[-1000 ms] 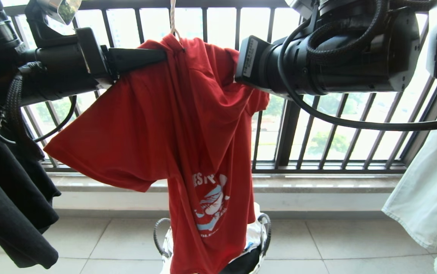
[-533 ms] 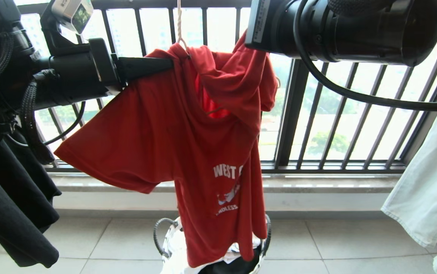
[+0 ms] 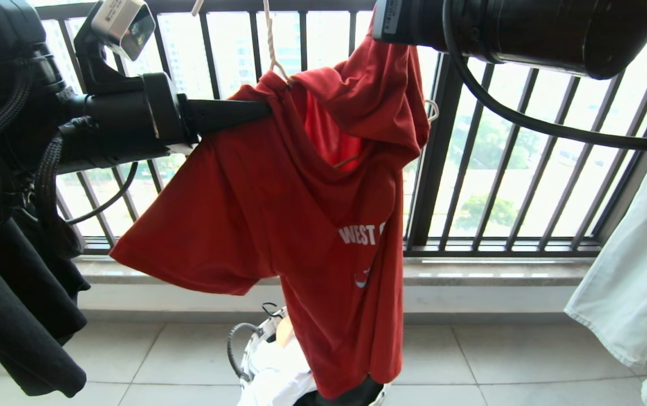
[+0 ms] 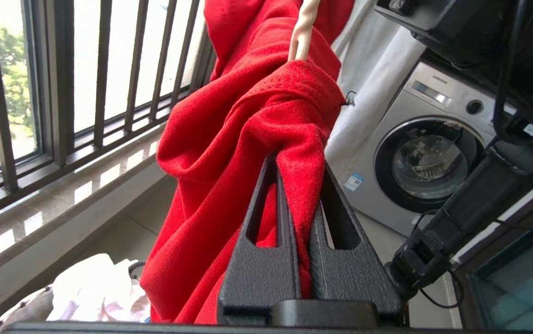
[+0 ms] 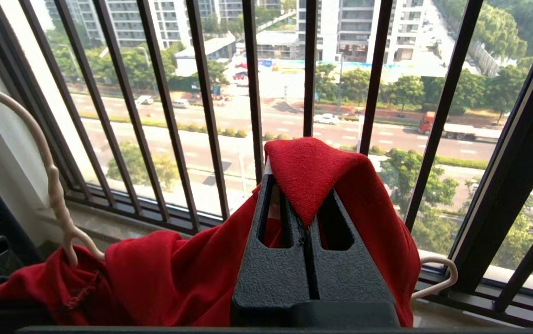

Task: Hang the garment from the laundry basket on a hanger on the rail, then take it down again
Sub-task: Hang the clothes on the clothes rack

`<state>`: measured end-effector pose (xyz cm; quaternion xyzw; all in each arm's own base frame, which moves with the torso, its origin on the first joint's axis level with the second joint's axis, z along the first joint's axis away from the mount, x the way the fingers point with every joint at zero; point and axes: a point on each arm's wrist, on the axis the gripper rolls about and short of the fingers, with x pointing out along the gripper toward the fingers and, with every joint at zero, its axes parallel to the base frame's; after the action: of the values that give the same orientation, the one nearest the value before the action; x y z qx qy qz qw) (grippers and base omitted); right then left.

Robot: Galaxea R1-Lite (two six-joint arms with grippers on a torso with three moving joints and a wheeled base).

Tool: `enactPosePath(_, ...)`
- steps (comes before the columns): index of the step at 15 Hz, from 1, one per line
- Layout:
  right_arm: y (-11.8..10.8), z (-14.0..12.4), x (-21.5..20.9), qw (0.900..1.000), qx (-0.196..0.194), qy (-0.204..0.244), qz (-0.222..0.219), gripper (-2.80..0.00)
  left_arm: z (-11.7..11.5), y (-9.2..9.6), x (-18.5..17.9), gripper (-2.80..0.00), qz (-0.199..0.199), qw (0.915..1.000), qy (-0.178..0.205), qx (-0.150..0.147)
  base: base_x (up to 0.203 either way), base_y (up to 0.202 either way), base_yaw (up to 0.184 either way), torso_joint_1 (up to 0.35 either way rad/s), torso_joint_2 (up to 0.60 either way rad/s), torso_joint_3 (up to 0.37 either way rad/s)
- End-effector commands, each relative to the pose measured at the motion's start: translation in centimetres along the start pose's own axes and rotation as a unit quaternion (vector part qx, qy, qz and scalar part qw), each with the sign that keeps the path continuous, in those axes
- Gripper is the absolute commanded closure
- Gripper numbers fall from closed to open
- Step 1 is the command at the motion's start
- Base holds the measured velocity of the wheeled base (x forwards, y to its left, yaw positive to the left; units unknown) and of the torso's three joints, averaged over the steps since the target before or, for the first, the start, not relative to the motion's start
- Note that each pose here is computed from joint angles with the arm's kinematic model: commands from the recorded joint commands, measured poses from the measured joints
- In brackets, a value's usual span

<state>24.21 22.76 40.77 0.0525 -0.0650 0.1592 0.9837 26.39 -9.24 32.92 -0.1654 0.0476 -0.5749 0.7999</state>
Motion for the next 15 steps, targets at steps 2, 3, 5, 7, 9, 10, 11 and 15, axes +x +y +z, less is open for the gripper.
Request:
enactPosePath(2,-0.6,0.1,0.5,1.000,0.002,-0.011,-0.011,0.00,-0.3,-0.7,-0.2,0.00,-0.025,0.9996,0.012,-0.001,0.000,0.000,0.000,0.000,0.00,0.000)
enactPosePath(3,-0.5,0.1,0.5,1.000,0.002,-0.011,-0.011,0.00,-0.5,-0.9,0.2,0.00,-0.034,0.9993,0.017,-0.004,0.000,0.000,0.000,0.000,0.00,0.000)
enactPosePath(5,-0.5,-0.2,0.5,1.000,0.001,-0.006,-0.012,0.00,-0.6,-1.1,0.4,0.00,-0.039,0.9991,0.016,-0.001,0.000,0.000,0.000,0.000,0.00,0.000)
enactPosePath(7,-0.1,-0.9,0.8,1.000,-0.003,0.006,-0.012,0.00,-0.4,-1.3,0.3,0.00,-0.028,0.9996,0.007,0.003,0.000,0.000,0.000,0.000,0.00,0.000)
enactPosePath(9,1.0,-1.7,0.5,1.000,-0.006,0.019,-0.004,0.00,-0.2,-1.4,0.2,0.00,-0.013,0.9999,-0.004,0.007,0.000,0.000,0.000,0.000,0.00,0.000)
enactPosePath(10,1.7,-1.9,0.3,1.000,-0.007,0.023,0.003,-2.80,-0.1,-1.4,0.1,0.00,-0.009,0.9999,-0.007,0.008,0.000,0.000,0.000,0.000,0.00,0.000)
enactPosePath(11,2.1,-2.0,0.1,1.000,-0.006,0.024,0.008,-2.80,0.1,-1.4,0.0,0.00,-0.002,0.9999,-0.011,0.011,0.000,0.000,0.000,0.000,0.00,0.000)
enactPosePath(15,2.0,-1.9,-0.2,1.000,-0.009,0.027,-0.009,-2.80,1.0,-1.2,-0.9,0.00,0.019,0.9992,-0.027,0.023,0.000,0.000,0.000,0.000,0.00,0.000)
